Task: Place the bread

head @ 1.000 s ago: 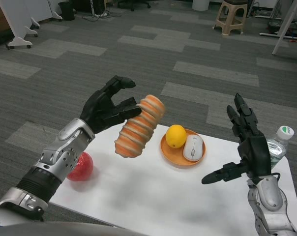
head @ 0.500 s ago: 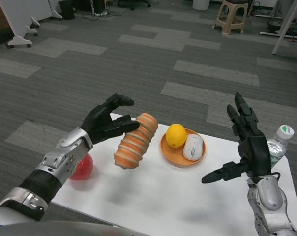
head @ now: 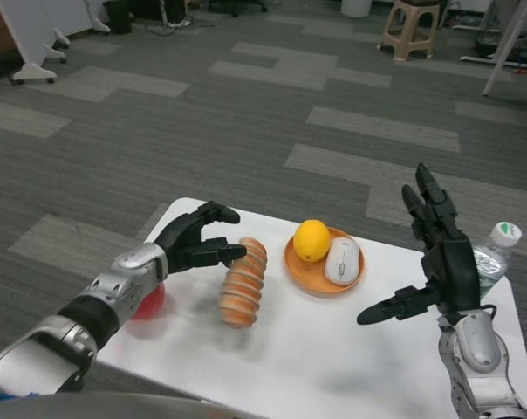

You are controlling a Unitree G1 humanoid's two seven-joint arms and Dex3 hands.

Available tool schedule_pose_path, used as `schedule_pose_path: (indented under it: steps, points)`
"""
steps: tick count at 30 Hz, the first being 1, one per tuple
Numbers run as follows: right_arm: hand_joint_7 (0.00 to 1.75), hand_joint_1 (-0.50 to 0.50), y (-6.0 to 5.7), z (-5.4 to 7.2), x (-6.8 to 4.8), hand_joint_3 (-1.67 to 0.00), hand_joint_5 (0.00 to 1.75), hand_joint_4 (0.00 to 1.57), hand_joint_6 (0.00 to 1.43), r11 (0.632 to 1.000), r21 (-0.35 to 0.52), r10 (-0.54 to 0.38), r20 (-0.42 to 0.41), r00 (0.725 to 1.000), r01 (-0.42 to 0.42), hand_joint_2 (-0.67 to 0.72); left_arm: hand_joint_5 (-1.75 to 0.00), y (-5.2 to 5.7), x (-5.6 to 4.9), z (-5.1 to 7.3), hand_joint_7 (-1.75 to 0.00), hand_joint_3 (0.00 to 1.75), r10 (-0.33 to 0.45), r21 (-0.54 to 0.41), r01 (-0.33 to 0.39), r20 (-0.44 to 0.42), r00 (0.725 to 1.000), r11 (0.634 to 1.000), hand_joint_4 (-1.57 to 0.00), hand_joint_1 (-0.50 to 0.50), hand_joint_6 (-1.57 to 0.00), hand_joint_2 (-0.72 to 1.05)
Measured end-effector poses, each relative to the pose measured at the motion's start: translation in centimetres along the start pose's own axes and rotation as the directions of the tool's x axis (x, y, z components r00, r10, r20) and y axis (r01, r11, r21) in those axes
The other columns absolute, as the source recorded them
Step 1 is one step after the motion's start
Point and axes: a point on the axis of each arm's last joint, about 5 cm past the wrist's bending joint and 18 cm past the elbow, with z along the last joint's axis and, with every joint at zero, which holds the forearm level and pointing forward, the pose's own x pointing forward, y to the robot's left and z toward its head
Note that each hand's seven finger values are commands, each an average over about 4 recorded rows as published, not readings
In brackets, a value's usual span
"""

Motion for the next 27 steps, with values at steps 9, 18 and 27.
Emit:
schedule_pose_path:
  steps: [9,18,27]
  points:
    - [0.0,-0.33,0.0,0.0,0.0,0.0,0.19,0.0,0.0,1.0,0.001,0.002,0.0,1.0,-0.002,0.14,-1.75,0.2,0.2,-1.6,-1.68,0.09,0.032,0.036,-0.029,-0.102,0.994,0.999,-0.82,-0.17,-0.13,1.05]
    - [0.0,-0.33,0.0,0.0,0.0,0.0,0.19,0.0,0.0,1.0,0.001,0.002,0.0,1.0,-0.002,0.15,-1.75,0.3,0.1,-2.0,-1.68,0.09,0.043,0.035,-0.039,-0.128,0.991,0.999,-0.82,-0.17,-0.13,1.05]
    - [0.0,-0.33,0.0,0.0,0.0,0.0,0.19,0.0,0.0,1.0,0.001,0.002,0.0,1.0,-0.002,0.15,-1.75,0.3,0.1,-2.1,-1.66,0.09,0.044,0.033,-0.04,-0.129,0.991,0.999,-0.74,-0.16,-0.11,1.05]
